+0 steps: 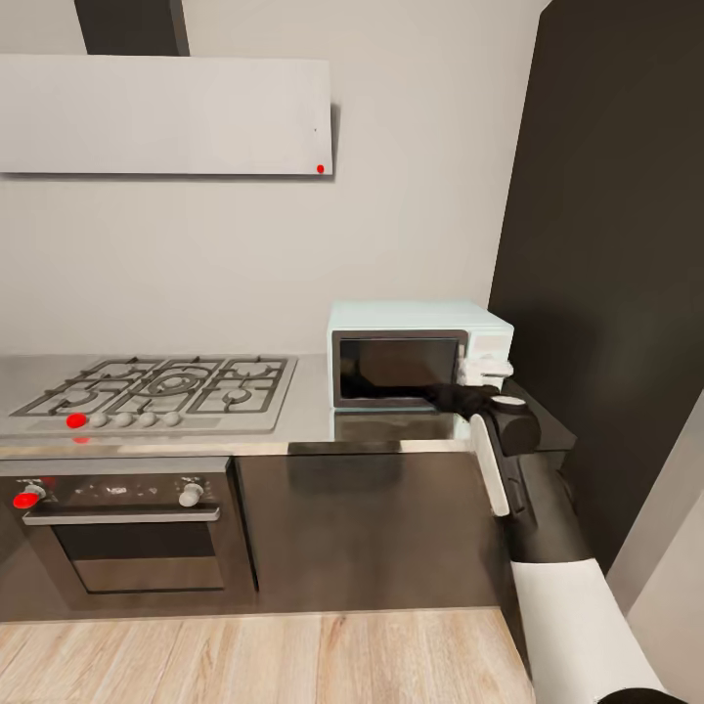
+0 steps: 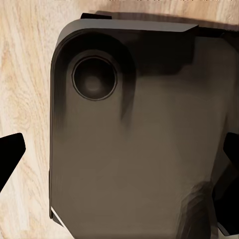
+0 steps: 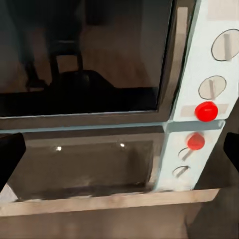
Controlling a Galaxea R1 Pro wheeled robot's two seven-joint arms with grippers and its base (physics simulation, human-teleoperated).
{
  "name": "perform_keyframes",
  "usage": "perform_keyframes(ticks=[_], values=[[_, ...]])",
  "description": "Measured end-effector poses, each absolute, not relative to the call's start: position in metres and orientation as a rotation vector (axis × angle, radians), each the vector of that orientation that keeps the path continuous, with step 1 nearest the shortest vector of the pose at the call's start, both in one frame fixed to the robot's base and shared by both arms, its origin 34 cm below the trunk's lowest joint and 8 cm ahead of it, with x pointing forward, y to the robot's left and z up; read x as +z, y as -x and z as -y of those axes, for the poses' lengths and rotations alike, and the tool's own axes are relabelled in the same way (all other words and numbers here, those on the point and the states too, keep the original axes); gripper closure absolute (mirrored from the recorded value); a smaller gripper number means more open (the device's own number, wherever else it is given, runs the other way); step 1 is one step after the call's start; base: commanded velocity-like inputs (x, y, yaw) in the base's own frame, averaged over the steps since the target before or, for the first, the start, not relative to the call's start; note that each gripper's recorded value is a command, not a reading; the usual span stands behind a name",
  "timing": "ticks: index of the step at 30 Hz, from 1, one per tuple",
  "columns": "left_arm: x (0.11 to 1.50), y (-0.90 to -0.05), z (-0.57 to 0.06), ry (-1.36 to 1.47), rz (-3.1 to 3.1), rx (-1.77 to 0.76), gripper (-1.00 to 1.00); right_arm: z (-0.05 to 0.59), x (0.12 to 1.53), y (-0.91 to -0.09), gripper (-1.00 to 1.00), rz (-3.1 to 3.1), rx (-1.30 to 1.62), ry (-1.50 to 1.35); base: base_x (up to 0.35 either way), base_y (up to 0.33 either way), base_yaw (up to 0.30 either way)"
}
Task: In the kitchen, take the popcorn bag from the countertop, put it into the microwave, and heat it until the popcorn is cooked so the cooked popcorn ends up inside the bag.
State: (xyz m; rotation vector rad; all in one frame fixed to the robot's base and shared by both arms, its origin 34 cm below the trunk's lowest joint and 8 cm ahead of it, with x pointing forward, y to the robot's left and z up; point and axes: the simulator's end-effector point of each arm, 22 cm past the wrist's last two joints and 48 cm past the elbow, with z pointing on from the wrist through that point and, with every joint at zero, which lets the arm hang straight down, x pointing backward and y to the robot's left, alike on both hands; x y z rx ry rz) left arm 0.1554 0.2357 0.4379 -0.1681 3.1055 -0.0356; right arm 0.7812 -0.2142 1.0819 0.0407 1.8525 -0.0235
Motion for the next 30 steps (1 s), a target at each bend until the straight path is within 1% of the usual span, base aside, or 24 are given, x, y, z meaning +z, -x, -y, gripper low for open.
perform_keyframes(ticks=[1, 3, 5, 12, 16, 30], values=[[0.438, -0.155, -0.236, 0.169, -3.105, -0.036, -1.0, 0.222, 1.078, -0.784, -1.0, -1.855, -0.015, -0.03, 0.0, 0.0, 0.0], [0.438, -0.156, -0.236, 0.168, -3.105, -0.035, -1.0, 0.259, 1.073, -0.79, -1.0, -1.845, 0.002, -0.026, 0.0, 0.0, 0.0], [0.438, -0.156, -0.236, 0.167, -3.105, -0.035, -1.0, 0.27, 1.076, -0.79, -1.0, -1.834, 0.003, -0.028, 0.0, 0.0, 0.0], [0.438, -0.156, -0.236, 0.165, -3.103, -0.036, -1.0, 0.282, 1.074, -0.79, -1.0, -1.837, -0.024, -0.043, 0.0, 0.0, 0.0], [0.438, -0.156, -0.236, 0.166, -3.103, -0.036, -1.0, 0.292, 1.075, -0.79, -1.0, -1.831, -0.102, -0.07, 0.003, 0.0, 0.0], [0.438, -0.155, -0.237, 0.169, -3.105, -0.033, -1.0, 0.29, 1.075, -0.79, -1.0, -1.831, -0.097, -0.071, 0.252, 0.0, 0.0]])
